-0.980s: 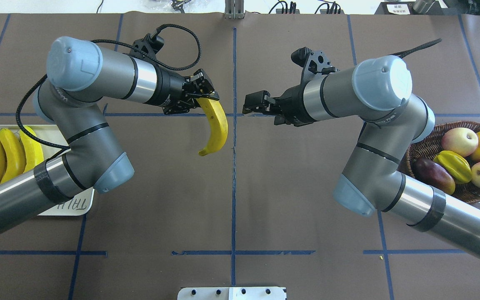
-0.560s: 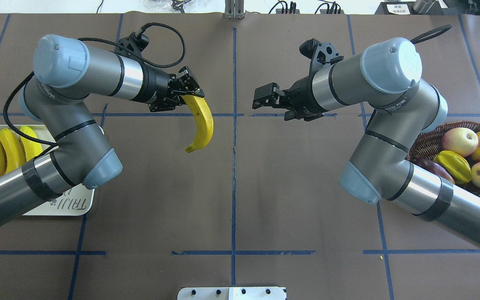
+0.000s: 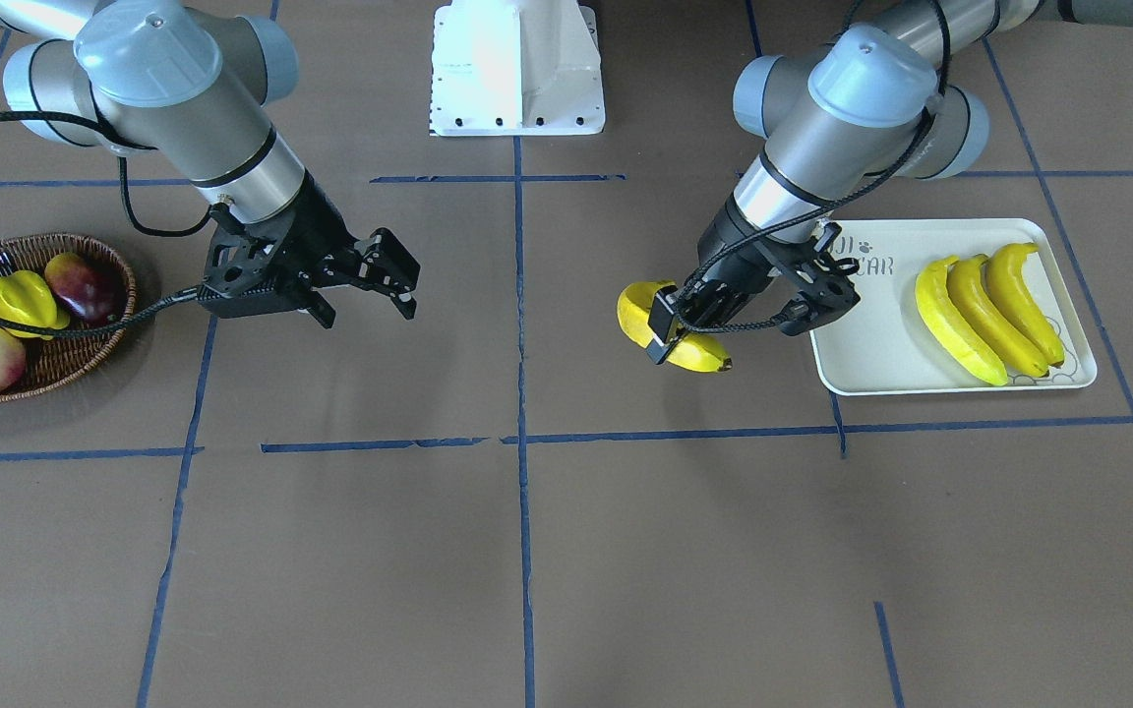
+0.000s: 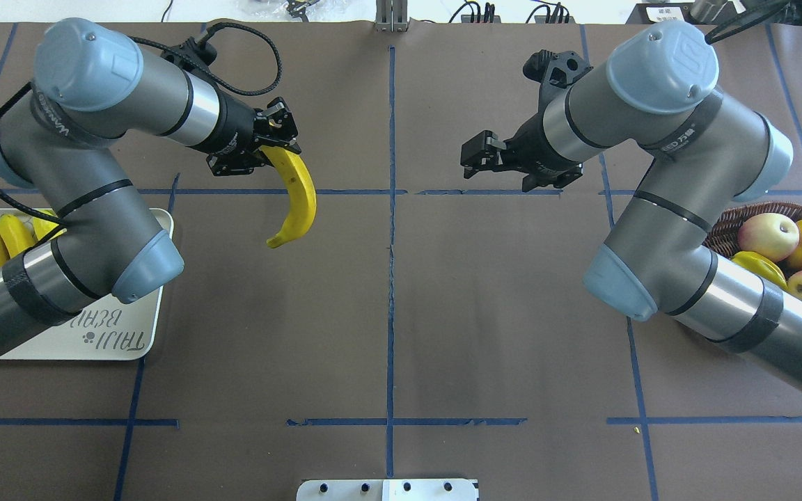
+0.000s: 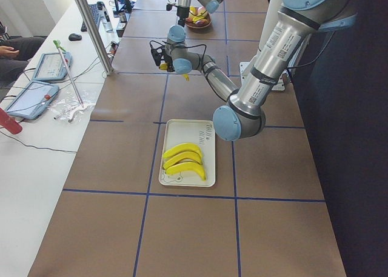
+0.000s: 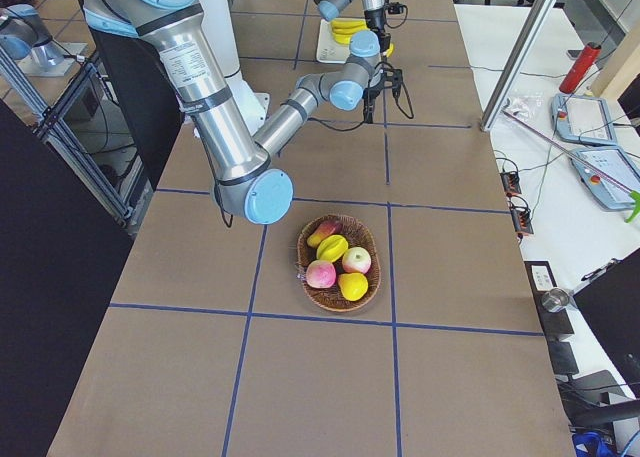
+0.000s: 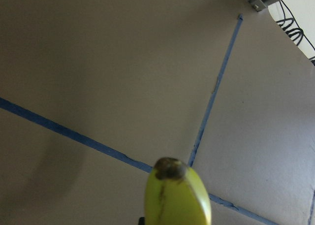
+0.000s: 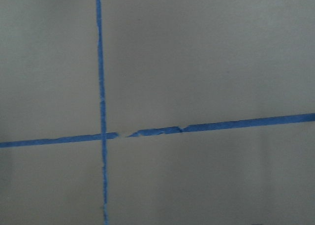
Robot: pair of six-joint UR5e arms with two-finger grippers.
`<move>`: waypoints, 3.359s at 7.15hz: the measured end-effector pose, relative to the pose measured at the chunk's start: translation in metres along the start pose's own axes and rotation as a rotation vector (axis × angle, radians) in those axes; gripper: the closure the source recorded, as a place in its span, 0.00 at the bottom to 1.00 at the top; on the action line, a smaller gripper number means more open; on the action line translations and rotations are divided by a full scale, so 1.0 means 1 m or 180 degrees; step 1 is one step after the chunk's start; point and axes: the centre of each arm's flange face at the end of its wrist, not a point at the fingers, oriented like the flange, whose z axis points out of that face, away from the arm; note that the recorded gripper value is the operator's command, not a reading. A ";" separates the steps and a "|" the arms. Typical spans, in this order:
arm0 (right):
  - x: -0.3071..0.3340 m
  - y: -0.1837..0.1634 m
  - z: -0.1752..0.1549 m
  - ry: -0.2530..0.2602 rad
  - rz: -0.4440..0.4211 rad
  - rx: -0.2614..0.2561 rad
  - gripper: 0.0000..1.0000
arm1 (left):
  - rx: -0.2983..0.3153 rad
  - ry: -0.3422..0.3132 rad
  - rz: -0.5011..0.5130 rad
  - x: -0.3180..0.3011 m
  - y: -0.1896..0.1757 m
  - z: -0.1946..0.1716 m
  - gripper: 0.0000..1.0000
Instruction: Transfer all bananas from basket to plate
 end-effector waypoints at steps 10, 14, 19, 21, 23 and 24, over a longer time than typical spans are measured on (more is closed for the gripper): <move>0.245 -0.111 -0.117 0.0782 -0.1048 -0.0328 0.00 | -0.0492 -0.1541 0.1078 -0.157 -0.019 -0.030 1.00; 0.303 -0.110 -0.136 0.0807 -0.1220 -0.0376 0.00 | -0.0314 -0.1194 0.0767 -0.245 -0.059 0.016 0.92; 0.304 -0.110 -0.136 0.0812 -0.1227 -0.0377 0.00 | -0.0263 -0.1239 0.0672 -0.293 -0.095 0.049 0.39; 0.304 -0.110 -0.136 0.0811 -0.1229 -0.0373 0.00 | -0.0257 -0.1213 0.0703 -0.300 -0.100 0.053 0.00; 0.302 -0.111 -0.137 0.0810 -0.1235 -0.0367 0.00 | -0.0203 -0.1135 0.0700 -0.293 -0.112 0.037 0.00; 0.302 -0.111 -0.137 0.0814 -0.1239 -0.0362 0.00 | -0.0215 -0.1035 0.0700 -0.288 -0.132 0.012 0.00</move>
